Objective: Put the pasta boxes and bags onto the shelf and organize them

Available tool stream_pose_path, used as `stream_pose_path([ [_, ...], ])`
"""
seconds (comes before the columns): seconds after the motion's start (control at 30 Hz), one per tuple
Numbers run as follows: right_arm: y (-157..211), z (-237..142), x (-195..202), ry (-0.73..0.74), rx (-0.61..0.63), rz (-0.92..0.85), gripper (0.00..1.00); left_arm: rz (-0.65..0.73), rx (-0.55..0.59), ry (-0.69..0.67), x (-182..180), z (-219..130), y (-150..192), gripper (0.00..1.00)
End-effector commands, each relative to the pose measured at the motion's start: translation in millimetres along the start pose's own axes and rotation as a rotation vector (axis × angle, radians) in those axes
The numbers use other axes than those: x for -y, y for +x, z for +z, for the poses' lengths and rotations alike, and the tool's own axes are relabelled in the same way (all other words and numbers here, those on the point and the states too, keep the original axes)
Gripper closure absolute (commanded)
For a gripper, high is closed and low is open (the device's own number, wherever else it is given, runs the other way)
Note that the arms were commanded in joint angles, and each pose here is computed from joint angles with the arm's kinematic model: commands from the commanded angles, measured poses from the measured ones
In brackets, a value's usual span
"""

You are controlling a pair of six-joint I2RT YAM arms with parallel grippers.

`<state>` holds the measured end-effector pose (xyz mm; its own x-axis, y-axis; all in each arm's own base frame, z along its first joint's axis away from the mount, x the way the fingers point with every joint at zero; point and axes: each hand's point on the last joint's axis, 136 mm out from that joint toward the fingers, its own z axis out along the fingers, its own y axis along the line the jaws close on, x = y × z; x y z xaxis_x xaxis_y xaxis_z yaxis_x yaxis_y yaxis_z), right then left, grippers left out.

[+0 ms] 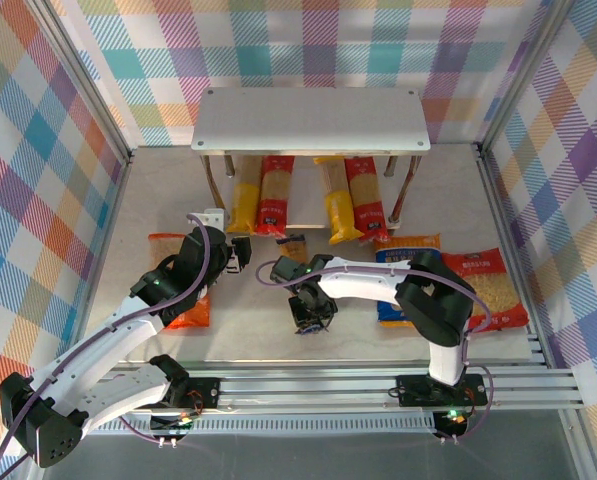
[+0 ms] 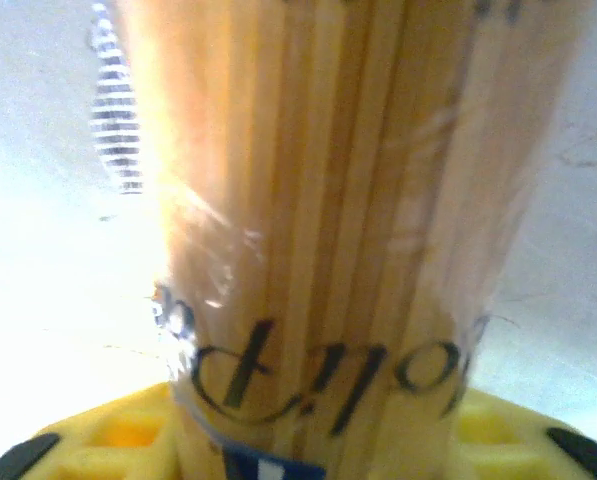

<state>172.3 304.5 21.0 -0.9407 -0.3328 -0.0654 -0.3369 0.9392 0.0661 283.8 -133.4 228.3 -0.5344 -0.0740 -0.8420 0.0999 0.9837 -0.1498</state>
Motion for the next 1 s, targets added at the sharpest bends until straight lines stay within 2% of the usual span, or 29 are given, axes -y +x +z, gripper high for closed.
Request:
stream_pose_path([
  [0.0, 15.6, 9.3, 4.0, 0.011, -0.060, -0.016, 0.74, -0.013, -0.007, 0.000, 0.7, 2.1, 2.4, 0.35],
  [0.1, 17.8, 3.8, 8.3, 0.017, -0.052, -0.018, 0.78, -0.008, -0.020, -0.021, -1.9, 5.4, 6.0, 0.35],
  [0.17, 18.7, -2.1, 10.7, 0.014, -0.040, -0.025, 0.87, -0.008, -0.030, -0.030, -3.1, 7.1, 8.8, 0.35],
  [0.23, 19.3, -9.1, 12.5, 0.011, -0.027, -0.035, 1.00, -0.008, -0.034, -0.032, -3.4, 8.1, 10.4, 0.36],
  [0.6, 36.8, -62.6, 19.8, -0.074, 0.035, -0.113, 1.00, -0.005, -0.045, -0.052, -4.8, 12.2, 11.7, 0.36],
  [0.97, 49.0, -120.4, 26.0, -0.184, 0.154, -0.165, 1.00, -0.013, -0.082, -0.067, -5.8, 21.1, 23.8, 0.37],
])
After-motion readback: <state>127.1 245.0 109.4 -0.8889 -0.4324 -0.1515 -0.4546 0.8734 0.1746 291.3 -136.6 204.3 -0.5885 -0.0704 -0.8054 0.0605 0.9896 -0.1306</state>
